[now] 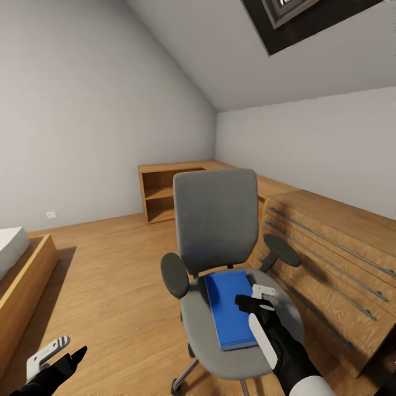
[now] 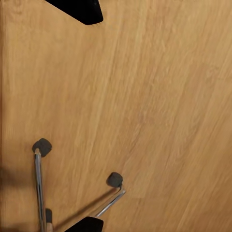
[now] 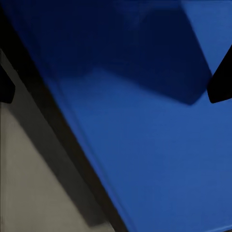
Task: In the bedroom, organize the workspace by keeping the computer under the desk, ensuring the monitor is on the desk, placing the keyboard on the desk next to the monitor, placing the mouse on the desk next to the keyboard, moving the folder from the swivel chair onto the desk next to the mouse, stacking the notebook on top of the folder with the pen on top of the notebook, and positioning the swivel chair next to the desk.
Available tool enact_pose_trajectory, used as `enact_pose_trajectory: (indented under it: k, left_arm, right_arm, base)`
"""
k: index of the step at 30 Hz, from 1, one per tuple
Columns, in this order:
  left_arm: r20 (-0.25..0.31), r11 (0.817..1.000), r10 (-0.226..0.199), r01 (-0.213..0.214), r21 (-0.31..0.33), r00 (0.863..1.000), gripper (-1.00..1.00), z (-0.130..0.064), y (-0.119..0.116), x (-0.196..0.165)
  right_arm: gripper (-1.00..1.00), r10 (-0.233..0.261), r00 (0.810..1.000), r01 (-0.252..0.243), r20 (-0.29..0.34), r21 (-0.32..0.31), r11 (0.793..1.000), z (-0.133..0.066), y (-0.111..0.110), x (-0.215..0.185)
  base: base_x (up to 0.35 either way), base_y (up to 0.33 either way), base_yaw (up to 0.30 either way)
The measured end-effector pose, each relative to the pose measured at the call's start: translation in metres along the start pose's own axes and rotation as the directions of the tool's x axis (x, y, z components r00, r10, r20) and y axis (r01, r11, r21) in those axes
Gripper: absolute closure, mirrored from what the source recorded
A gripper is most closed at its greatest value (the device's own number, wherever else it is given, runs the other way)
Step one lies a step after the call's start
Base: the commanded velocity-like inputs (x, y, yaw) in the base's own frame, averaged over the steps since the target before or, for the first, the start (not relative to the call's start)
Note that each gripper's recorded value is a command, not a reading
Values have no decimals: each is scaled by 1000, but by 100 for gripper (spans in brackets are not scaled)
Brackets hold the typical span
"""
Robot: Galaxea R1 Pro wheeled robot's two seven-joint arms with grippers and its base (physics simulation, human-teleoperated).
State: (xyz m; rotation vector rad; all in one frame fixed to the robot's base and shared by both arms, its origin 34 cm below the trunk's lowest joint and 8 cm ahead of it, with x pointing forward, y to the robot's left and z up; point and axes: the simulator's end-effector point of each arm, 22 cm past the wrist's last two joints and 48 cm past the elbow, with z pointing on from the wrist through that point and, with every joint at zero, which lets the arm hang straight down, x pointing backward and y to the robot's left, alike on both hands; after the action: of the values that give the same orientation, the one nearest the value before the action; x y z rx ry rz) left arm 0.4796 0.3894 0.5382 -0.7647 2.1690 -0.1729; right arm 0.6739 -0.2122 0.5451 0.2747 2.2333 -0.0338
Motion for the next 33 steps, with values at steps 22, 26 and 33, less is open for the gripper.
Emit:
enact_pose_trajectory:
  k: [22,26,33]
  left_arm:
    - [-1,1000,-2,2,-3,1000,-100,0,1,1]
    - [-1,1000,-1,1,-2,1000,-100,0,1,1]
    - [-1,1000,-1,1,-3,1000,-100,0,1,0]
  right_arm:
    - [-100,-3,1000,3,1,2,1000,0,0,0]
    - [-100,-3,1000,3,1,2,1000,0,0,0]
    - [-100,-3,1000,3,1,1,1000,0,0,0]
  base:
    - [-77,0,0]
    - [-6,0,0]
    - [-117,0,0]
